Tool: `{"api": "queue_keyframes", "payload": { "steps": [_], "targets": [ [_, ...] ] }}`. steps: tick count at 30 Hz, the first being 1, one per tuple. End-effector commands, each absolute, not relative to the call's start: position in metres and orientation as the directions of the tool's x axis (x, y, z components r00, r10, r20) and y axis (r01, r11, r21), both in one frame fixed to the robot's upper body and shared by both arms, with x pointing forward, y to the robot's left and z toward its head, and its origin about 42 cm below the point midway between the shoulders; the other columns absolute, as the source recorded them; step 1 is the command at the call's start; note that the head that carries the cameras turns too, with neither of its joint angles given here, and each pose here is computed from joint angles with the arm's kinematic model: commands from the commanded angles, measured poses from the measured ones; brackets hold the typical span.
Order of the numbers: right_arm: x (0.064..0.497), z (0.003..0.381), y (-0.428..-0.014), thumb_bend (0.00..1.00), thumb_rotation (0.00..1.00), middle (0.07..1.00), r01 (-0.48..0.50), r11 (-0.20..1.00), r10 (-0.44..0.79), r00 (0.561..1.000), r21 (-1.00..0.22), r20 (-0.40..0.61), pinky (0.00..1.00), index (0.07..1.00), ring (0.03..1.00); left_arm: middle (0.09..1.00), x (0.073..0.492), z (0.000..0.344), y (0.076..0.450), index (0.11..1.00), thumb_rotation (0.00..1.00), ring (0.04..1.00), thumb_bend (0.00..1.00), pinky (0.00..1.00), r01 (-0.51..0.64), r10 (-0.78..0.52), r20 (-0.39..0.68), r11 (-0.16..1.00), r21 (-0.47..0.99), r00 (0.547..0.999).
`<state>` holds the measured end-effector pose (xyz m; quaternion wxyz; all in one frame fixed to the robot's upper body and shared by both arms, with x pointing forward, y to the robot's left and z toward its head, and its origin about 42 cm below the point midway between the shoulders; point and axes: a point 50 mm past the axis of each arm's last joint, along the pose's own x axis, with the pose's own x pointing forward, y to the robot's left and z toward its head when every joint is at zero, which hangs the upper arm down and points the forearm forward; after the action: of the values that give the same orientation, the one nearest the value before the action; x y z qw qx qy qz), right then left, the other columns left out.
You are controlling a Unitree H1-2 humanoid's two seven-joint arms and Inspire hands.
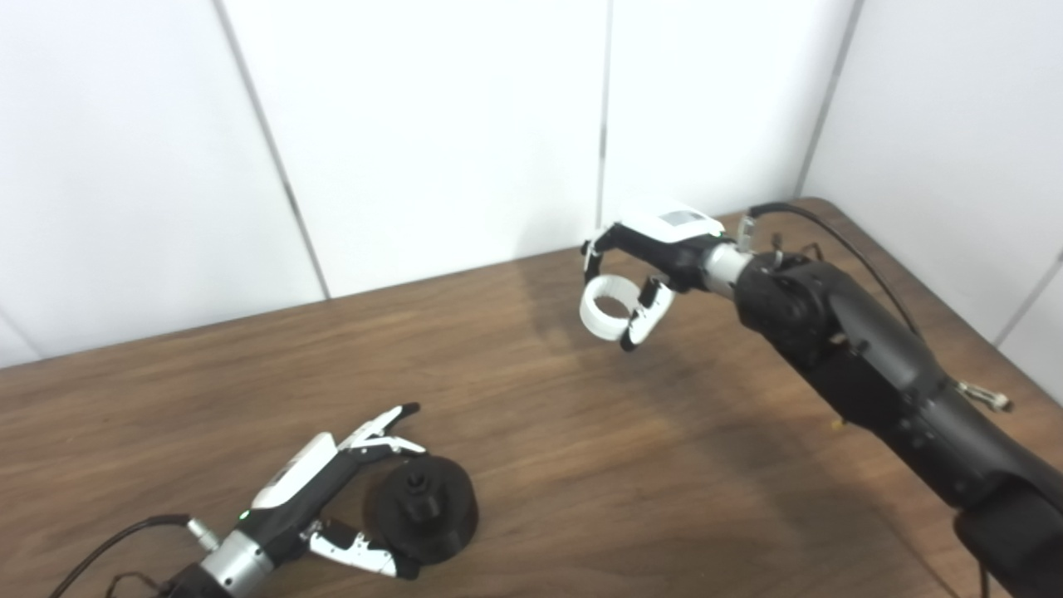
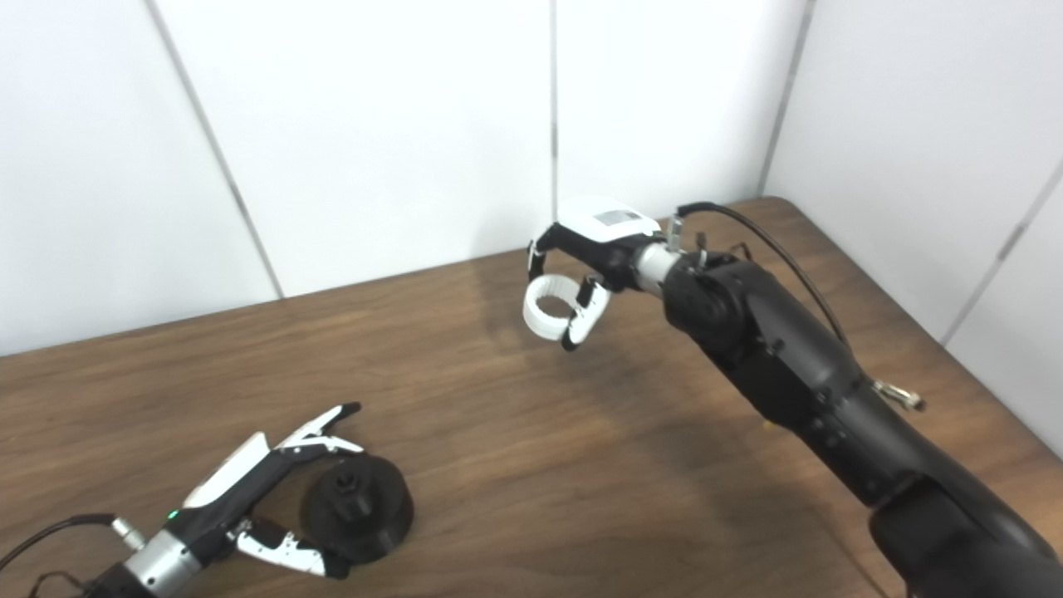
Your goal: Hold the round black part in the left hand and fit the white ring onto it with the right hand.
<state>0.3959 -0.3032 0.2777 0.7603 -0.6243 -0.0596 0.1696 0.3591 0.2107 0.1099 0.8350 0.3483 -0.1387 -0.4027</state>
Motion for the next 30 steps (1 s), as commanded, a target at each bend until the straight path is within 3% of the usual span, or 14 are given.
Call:
{"api": "queue_keyframes", "payload": {
  "steps": [1, 12, 30],
  "targets": [
    [0.393, 0.307, -0.3, 0.52, 0.13, 0.83, -0.115, 0.145, 0.381, 0.923, -0.983, -0.052, 0.89, 0.48, 0.881, 1.0, 0.347, 0.088, 0.201, 0.49, 0.07, 1.0, 0.52, 0.93, 0.661, -0.778, -0.196, 0.338, 0.67, 0.597],
    [0.372, 0.319, -0.276, 0.52, 0.13, 0.832, -0.139, 0.142, 0.51, 0.859, -0.98, -0.048, 0.86, 0.479, 0.879, 1.0, 0.349, 0.085, 0.183, 0.489, 0.07, 1.0, 0.52, 0.95, 0.657, -0.775, -0.195, 0.339, 0.673, 0.601],
    [0.36, 0.308, -0.245, 0.52, 0.14, 0.848, -0.24, 0.161, 0.609, 0.787, -0.957, -0.095, 0.85, 0.479, 0.896, 1.0, 0.353, 0.086, 0.165, 0.488, 0.07, 1.0, 0.52, 0.93, 0.659, -0.777, -0.199, 0.333, 0.674, 0.597]
  ]
}}
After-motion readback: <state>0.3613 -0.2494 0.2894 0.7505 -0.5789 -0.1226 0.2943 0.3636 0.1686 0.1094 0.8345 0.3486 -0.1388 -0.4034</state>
